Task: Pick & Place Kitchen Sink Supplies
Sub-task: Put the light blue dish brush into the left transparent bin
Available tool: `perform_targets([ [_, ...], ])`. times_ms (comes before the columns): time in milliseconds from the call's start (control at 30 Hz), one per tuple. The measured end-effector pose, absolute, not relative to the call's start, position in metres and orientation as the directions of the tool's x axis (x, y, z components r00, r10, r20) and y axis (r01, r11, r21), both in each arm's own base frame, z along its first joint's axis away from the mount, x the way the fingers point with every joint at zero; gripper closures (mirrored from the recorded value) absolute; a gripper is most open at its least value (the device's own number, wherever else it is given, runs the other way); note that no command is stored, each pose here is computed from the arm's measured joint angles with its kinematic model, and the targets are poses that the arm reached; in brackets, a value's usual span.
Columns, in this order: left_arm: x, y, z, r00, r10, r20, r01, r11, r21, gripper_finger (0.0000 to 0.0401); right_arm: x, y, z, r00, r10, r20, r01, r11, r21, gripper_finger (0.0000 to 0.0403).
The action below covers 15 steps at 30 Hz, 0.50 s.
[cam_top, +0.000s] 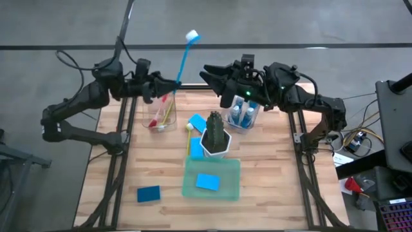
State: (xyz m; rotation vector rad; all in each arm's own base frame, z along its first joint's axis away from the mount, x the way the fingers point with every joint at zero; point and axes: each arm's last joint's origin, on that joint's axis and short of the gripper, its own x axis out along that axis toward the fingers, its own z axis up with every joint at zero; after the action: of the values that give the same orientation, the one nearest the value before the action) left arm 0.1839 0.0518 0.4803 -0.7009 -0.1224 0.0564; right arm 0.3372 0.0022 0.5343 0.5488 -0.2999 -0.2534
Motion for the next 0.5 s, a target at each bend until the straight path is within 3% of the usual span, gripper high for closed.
perform_targets([
  [233,0.169,0.056,0.464,0.936,0.337,-0.104,-0.321,0.694,-0.644,0.0308,0.322,0.002,0.541,0.930,-0.312,0.192,0.189,0.857,0.479,0.0161],
  [500,0.155,0.060,0.437,0.734,0.572,-0.366,-0.664,0.491,-0.564,0.0329,0.290,0.001,0.555,0.936,-0.295,0.194,0.214,0.911,0.354,0.0169],
])
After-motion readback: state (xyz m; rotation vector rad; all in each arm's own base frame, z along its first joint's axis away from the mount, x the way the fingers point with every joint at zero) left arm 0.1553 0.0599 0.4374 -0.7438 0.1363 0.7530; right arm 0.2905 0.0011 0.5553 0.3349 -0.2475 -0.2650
